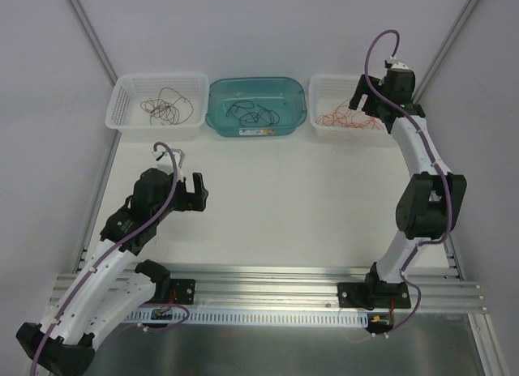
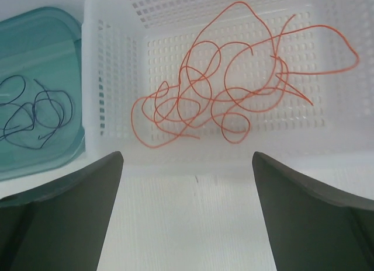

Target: Untangle the cables

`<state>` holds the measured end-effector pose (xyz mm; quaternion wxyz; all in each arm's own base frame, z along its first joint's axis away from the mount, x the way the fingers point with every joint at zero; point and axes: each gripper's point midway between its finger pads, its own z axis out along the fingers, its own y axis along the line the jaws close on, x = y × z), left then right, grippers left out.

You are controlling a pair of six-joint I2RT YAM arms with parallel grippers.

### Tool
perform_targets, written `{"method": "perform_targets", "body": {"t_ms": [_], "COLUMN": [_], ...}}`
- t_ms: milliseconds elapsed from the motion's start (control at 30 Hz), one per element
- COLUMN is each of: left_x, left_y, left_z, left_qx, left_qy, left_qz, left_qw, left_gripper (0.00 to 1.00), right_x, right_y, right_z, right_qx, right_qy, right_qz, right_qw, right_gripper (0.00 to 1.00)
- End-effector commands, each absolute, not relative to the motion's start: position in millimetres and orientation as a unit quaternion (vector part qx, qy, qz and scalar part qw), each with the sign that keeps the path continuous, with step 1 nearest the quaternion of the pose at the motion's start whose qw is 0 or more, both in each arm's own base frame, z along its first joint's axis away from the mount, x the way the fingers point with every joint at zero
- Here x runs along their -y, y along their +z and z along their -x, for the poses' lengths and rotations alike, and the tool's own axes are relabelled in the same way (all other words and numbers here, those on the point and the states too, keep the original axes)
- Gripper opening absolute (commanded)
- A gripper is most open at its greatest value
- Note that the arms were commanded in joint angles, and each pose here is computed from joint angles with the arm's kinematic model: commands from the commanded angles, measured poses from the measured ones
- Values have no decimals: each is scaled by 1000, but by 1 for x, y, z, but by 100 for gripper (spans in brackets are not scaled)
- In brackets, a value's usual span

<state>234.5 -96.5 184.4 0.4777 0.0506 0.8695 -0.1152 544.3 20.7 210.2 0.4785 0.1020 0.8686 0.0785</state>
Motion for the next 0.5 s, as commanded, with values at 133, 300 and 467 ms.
{"method": "perform_targets", "body": {"t_ms": [133, 300, 467], "left_x": [74, 61, 48], "left_y": [210, 224, 236], "left_z": [-232, -228, -224], "left_qx": [-837, -812, -788], "left_qy": [-92, -85, -76], "left_qz": [-19, 9, 38], "left_qw": [539, 577, 609], "left_gripper": [99, 99, 99], "right_x": [7, 27, 40], "right_y": [312, 350, 363], "right_z": [-444, -349, -264], "right_qx": [-821, -795, -771], "right_qy": [19, -21, -50], "right_qz": [-123, -153, -162], "right_qw": [557, 587, 614], "right_gripper": [99, 97, 97]}}
